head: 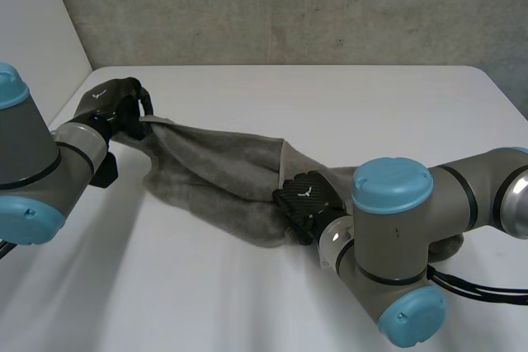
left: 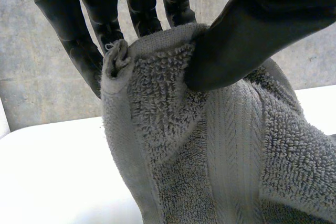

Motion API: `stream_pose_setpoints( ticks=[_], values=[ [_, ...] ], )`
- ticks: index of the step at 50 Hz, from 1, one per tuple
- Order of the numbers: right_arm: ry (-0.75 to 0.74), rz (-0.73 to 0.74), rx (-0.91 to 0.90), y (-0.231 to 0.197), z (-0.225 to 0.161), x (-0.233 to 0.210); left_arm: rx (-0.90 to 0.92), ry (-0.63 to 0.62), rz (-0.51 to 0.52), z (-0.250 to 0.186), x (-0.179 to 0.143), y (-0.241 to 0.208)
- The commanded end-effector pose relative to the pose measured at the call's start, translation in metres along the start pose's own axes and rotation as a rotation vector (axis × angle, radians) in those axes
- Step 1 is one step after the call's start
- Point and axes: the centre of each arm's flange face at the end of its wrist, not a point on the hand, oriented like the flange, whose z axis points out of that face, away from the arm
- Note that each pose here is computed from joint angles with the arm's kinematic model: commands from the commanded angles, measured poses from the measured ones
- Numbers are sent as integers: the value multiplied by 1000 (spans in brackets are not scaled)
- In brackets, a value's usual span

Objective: Fold the towel.

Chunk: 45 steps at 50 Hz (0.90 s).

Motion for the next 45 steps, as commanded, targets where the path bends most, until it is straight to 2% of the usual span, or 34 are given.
stream_pose_setpoints(
  ticks=[1,9,14,15,17,19,27,31,33,34,36,37,39,45],
  values=[
    [31,-54,8,3,3,3,0,0,0,0,0,0],
    [70,-47,36,-9,-1,16,5,-1,0,0,0,-2],
    [151,-41,188,-67,-33,46,26,-2,7,0,-1,-11],
    [151,-41,188,-68,-33,47,26,-2,7,0,-1,-11],
    [230,-36,230,-88,-49,81,77,-6,20,-4,-3,-29],
    [251,-35,236,-95,-59,97,105,-8,25,-7,-4,-39],
    [162,-14,136,-108,-87,139,175,-1,38,-23,-1,-74],
    [181,-6,65,-100,-94,168,177,-3,63,-31,1,-82],
    [199,-18,0,-90,-98,190,154,-12,133,-33,1,-80],
    [199,-18,-1,-90,-98,191,154,-12,134,-33,1,-80],
    [181,-57,-46,-82,-94,193,107,-19,245,-33,1,-70],
    [181,-57,-46,-82,-94,193,107,-19,246,-33,1,-70],
    [142,-88,-113,-66,-81,190,31,-14,368,-26,1,-48],
    [101,-111,-191,-44,-62,186,-110,25,480,-14,6,-6]
  ],
)
